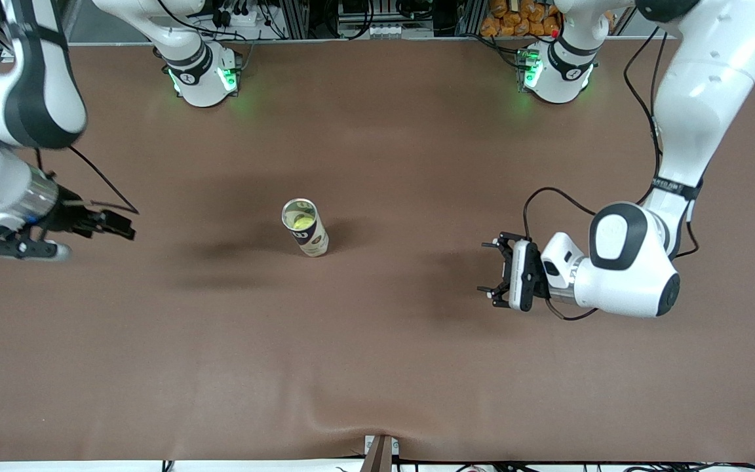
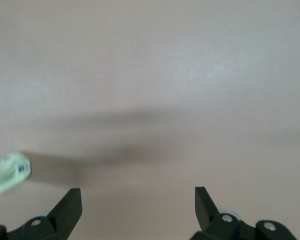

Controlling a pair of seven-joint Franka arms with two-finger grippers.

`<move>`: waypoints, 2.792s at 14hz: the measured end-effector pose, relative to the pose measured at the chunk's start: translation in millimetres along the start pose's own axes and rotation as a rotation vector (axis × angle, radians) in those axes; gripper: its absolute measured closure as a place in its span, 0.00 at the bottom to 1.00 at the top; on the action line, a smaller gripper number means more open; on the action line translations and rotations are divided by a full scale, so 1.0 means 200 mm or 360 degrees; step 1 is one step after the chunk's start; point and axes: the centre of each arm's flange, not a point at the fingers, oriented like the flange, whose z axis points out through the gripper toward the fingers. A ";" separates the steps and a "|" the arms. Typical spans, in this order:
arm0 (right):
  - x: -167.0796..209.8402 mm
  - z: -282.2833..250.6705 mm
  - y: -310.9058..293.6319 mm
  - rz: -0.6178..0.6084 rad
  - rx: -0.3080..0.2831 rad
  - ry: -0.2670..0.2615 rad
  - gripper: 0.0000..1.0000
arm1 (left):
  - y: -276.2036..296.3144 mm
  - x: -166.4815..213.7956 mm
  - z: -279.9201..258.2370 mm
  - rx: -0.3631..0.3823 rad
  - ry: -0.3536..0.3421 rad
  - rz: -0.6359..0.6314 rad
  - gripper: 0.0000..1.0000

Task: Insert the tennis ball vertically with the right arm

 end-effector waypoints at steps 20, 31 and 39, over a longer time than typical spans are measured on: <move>-0.27 -1.00 0.02 0.0046 -0.0096 -0.0111 0.00 | 1.03 0.13 -1.24 0.1068 -0.0582 -0.2055 0.00; -0.16 -0.85 0.01 0.0009 -0.0103 -0.0046 0.00 | 1.33 -0.08 -1.60 0.1174 -0.0405 -0.2238 0.00; -0.15 -0.80 -0.01 0.0029 -0.0105 -0.0052 0.00 | 1.26 -0.15 -1.54 0.1190 -0.0383 -0.2252 0.00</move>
